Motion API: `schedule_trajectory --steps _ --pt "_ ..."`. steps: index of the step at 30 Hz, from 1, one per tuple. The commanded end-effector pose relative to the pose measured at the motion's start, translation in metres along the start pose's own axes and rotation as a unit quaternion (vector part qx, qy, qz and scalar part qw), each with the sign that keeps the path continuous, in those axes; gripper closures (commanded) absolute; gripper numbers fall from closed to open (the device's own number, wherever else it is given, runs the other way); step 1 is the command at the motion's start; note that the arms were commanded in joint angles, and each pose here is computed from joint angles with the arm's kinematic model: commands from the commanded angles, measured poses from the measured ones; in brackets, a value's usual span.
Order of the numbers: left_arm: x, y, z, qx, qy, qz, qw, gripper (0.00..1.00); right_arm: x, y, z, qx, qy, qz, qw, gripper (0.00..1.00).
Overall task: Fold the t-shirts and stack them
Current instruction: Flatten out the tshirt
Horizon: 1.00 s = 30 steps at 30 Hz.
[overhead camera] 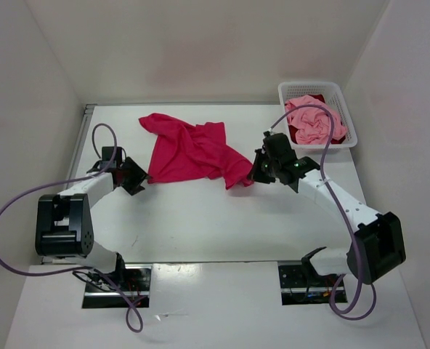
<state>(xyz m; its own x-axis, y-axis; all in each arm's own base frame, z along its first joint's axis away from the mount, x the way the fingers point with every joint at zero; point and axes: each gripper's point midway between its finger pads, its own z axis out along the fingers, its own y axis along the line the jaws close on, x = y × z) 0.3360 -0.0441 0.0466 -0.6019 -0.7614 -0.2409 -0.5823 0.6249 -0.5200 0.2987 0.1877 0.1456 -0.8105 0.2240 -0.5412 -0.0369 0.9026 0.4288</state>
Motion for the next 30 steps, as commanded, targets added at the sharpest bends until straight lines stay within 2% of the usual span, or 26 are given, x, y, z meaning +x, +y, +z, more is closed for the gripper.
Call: schedule_trajectory --steps 1,6,10,11,14,15,18,21,23,26,27,30 --pt "-0.017 -0.020 0.013 0.037 -0.026 -0.049 0.998 0.41 -0.008 0.010 -0.011 -0.026 -0.023 0.003 0.999 0.98" --pt "-0.018 -0.023 0.030 0.038 -0.021 -0.065 0.997 0.51 -0.004 0.008 -0.013 -0.026 -0.022 0.007 0.999 0.98" --pt "-0.016 -0.026 0.039 0.035 -0.009 -0.063 0.997 0.65 -0.006 0.008 -0.015 -0.024 -0.029 0.012 0.999 0.98" --pt "-0.016 -0.026 0.039 0.035 -0.009 -0.063 0.997 0.72 -0.006 0.008 -0.015 -0.024 -0.029 0.012 0.999 0.98" --pt "-0.028 -0.028 0.038 0.027 -0.030 -0.050 0.998 0.84 0.003 -0.002 -0.014 -0.002 -0.015 0.018 1.000 0.98" --pt "-0.035 -0.037 0.034 0.033 -0.035 -0.033 0.998 0.91 0.008 -0.009 -0.013 0.011 -0.009 0.024 1.000 0.98" --pt "-0.066 -0.060 0.004 0.053 -0.077 0.009 0.996 0.99 0.051 -0.028 -0.005 0.036 0.058 0.051 0.996 0.96" --pt "-0.091 -0.063 -0.039 0.063 -0.116 0.032 0.991 1.00 0.087 -0.011 0.001 0.014 0.127 0.048 0.991 0.91" --pt "-0.103 -0.048 -0.064 0.055 -0.135 0.044 0.988 1.00 0.115 -0.014 0.006 0.032 0.171 0.032 0.984 0.88" --pt "-0.105 -0.026 -0.080 0.023 -0.140 0.062 0.988 1.00 0.126 -0.012 0.004 0.036 0.191 0.029 0.980 0.77" --pt "-0.102 -0.019 -0.077 0.011 -0.136 0.064 0.989 1.00 0.122 -0.014 0.003 0.039 0.181 0.027 0.982 0.63" --pt "-0.100 0.000 -0.076 -0.009 -0.134 0.060 0.989 1.00 0.100 -0.021 0.006 0.043 0.151 0.050 0.986 0.46"
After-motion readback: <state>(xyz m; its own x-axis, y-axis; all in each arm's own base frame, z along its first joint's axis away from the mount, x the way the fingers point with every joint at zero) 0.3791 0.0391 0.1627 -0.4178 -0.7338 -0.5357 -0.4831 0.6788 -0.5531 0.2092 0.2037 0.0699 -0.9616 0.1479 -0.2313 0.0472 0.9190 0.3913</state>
